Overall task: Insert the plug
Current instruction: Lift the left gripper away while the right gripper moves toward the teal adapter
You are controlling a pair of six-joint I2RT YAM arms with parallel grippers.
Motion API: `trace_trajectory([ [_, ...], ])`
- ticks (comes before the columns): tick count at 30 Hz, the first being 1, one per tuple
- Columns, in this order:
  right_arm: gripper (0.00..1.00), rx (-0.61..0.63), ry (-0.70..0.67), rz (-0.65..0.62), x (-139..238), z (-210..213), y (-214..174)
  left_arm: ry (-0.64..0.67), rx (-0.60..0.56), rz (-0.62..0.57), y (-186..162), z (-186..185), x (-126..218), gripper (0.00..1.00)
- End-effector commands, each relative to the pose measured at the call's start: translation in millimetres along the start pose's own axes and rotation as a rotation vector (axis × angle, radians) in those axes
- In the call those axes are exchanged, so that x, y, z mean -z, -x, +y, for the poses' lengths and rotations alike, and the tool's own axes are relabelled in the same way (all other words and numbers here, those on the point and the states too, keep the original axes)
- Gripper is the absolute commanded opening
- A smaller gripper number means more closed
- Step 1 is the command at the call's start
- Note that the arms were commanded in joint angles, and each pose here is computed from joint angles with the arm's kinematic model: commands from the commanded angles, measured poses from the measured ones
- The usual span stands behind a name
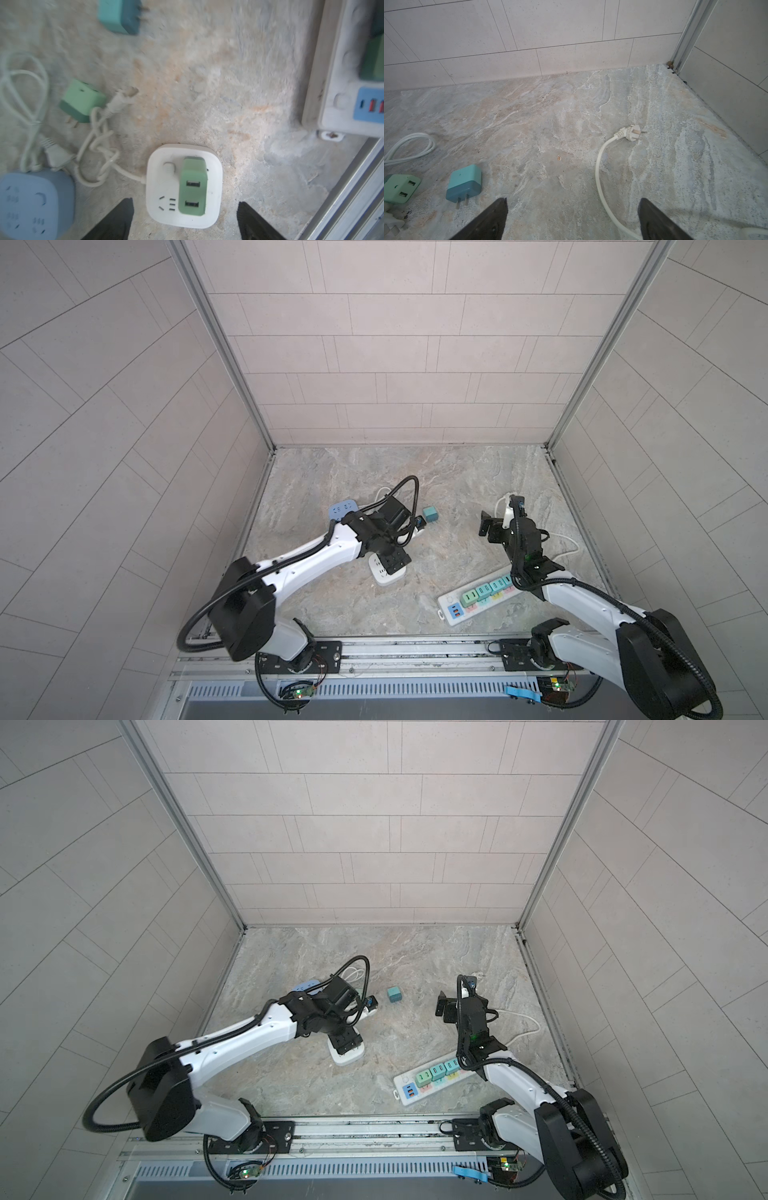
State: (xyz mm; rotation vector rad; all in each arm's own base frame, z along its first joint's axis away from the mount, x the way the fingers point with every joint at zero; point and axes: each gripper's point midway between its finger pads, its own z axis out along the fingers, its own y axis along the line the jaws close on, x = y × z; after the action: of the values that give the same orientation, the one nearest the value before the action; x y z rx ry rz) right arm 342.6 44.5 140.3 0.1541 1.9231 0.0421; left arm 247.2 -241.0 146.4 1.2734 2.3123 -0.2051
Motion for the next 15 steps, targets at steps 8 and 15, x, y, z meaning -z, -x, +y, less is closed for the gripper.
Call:
trace_trajectory([
  [8, 1.00, -0.026, -0.040, -0.011, -4.9, -5.4, 6.1, 0.522, 0.847, -0.512, -13.9, 133.9, 129.4, 1.00],
  [15, 0.96, 0.002, -0.030, 0.099, -17.8, 8.9, 19.7, 0.485, 0.866, -0.631, -44.5, 117.5, 120.4, 1.00],
])
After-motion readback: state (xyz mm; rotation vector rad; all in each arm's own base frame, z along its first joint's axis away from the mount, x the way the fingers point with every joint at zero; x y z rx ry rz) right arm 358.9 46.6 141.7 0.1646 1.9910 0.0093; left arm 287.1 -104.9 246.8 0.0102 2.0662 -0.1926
